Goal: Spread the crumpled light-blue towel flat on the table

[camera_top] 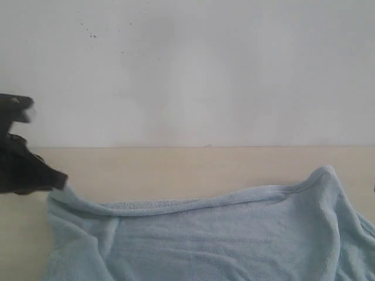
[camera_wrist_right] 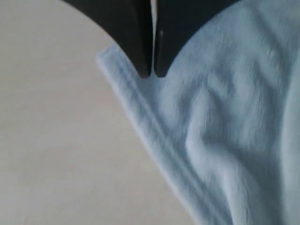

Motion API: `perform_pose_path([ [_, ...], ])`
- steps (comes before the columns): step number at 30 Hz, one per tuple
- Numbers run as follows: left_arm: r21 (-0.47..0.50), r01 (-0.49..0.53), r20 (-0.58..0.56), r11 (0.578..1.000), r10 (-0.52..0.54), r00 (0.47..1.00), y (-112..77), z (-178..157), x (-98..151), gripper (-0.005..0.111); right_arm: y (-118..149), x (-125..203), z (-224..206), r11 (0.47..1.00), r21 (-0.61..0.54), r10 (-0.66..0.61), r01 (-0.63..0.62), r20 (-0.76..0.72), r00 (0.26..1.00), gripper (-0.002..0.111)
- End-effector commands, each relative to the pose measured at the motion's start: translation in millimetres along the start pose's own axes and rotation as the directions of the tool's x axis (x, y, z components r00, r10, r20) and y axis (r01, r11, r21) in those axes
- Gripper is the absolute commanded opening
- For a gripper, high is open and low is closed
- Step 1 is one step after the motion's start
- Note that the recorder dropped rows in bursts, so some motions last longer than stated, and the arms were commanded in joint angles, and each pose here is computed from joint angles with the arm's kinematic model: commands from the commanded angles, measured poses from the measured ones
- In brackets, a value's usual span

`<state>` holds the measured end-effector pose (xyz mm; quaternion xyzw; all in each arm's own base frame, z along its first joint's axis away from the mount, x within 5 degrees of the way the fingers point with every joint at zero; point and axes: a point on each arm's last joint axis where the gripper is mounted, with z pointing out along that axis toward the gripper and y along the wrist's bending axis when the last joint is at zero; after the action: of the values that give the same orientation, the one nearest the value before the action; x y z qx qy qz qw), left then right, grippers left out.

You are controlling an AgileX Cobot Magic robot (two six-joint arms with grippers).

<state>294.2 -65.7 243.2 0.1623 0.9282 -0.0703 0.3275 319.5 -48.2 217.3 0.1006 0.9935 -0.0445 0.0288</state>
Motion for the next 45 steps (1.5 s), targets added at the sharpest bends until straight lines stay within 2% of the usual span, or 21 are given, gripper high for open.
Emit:
perform_pose_path([
  [1,0.239,-0.269,-0.107,0.933,0.300,0.948,-75.5,10.8,13.9,0.004,-42.6,35.2,30.1,0.896,-0.397,0.136,-0.197,-0.177,0.975,0.001],
  [2,0.249,-0.292,-0.084,0.923,0.321,0.943,-86.9,13.4,13.6,0.004,-55.3,44.9,42.0,0.887,-0.391,0.187,-0.248,-0.187,0.964,0.001],
  [3,0.244,-0.286,-0.069,0.926,0.311,0.948,-89.8,14.2,12.3,0.004,-58.4,48.3,46.5,0.887,-0.381,0.204,-0.262,-0.187,0.961,0.001],
  [6,0.245,-0.193,-0.002,0.950,0.199,0.980,-94.0,14.7,4.4,0.004,-51.5,54.6,60.4,0.919,-0.355,0.132,-0.169,-0.126,0.983,0.001],
  [8,0.251,-0.193,0.005,0.948,0.199,0.980,-94.7,14.6,3.9,0.004,-47.9,48.8,59.7,0.930,-0.345,0.107,-0.125,-0.072,0.992,0.002],
  [9,0.252,-0.194,0.004,0.948,0.199,0.980,-94.8,14.4,3.7,0.004,-48.4,46.9,58.6,0.932,-0.344,0.103,-0.117,-0.060,0.993,0.007],
  [10,0.249,-0.194,0.009,0.949,0.198,0.980,-94.6,14.5,3.2,0.004,-49.2,45.5,57.5,0.934,-0.340,0.099,-0.112,-0.054,0.994,0.019],
  [11,0.243,-0.194,0.021,0.950,0.195,0.981,-94.3,14.3,1.4,0.004,-50.5,44.5,56.6,0.939,-0.329,0.092,-0.104,-0.051,0.994,0.031],
  [12,0.241,-0.196,0.031,0.951,0.194,0.981,-94.4,13.6,-1.1,0.004,-52.8,43.7,56.4,0.946,-0.307,0.096,-0.106,-0.049,0.994,0.050],
  [13,0.240,-0.197,0.039,0.951,0.194,0.980,-94.6,12.7,-3.4,0.004,-56.6,43.5,57.0,0.955,-0.265,0.123,-0.133,-0.054,0.991,0.061],
  [14,0.240,-0.198,0.043,0.950,0.193,0.980,-94.7,12.2,-4.8,0.004,-59.5,43.9,57.8,0.961,-0.232,0.142,-0.152,-0.058,0.988,0.064],
  [18,0.238,-0.198,0.045,0.951,0.193,0.980,-94.7,12.2,-5.0,0.004,-75.4,48.9,66.5,0.980,-0.043,0.189,-0.194,-0.114,0.975,0.056],
  [20,0.245,-0.183,0.045,0.952,0.177,0.983,-95.2,12.1,-5.2,0.004,-76.1,48.9,71.8,0.981,-0.032,0.186,-0.192,-0.132,0.974,0.055],
  [29,0.261,-0.162,0.048,0.952,0.154,0.987,-96.7,11.7,-5.8,0.004,-68.6,43.2,98.0,0.974,-0.108,0.180,-0.199,-0.165,0.970,0.055],
  [35,0.261,-0.165,0.049,0.951,0.158,0.986,-96.7,11.7,-5.8,0.004,-56.0,34.0,101.4,0.947,-0.260,0.170,-0.191,-0.102,0.980,0.054],
  [37,0.260,-0.168,0.050,0.951,0.160,0.986,-96.7,11.7,-5.8,0.004,-54.3,32.6,100.9,0.942,-0.282,0.166,-0.185,-0.089,0.982,0.045],
  [42,0.259,-0.190,0.056,0.947,0.181,0.982,-96.7,11.7,-5.8,0.004,-53.9,32.0,100.9,0.941,-0.287,0.164,-0.180,-0.082,0.983,0.004],
  [43,0.259,-0.190,0.056,0.947,0.181,0.982,-96.7,11.7,-5.8,0.004,-53.9,32.0,100.9,0.940,-0.287,0.165,-0.182,-0.083,0.983,0.000],
  [45,0.259,-0.190,0.056,0.947,0.181,0.982,-96.7,11.7,-5.8,0.004,-53.3,31.9,100.7,0.937,-0.293,0.172,-0.190,-0.085,0.981,0.000],
])
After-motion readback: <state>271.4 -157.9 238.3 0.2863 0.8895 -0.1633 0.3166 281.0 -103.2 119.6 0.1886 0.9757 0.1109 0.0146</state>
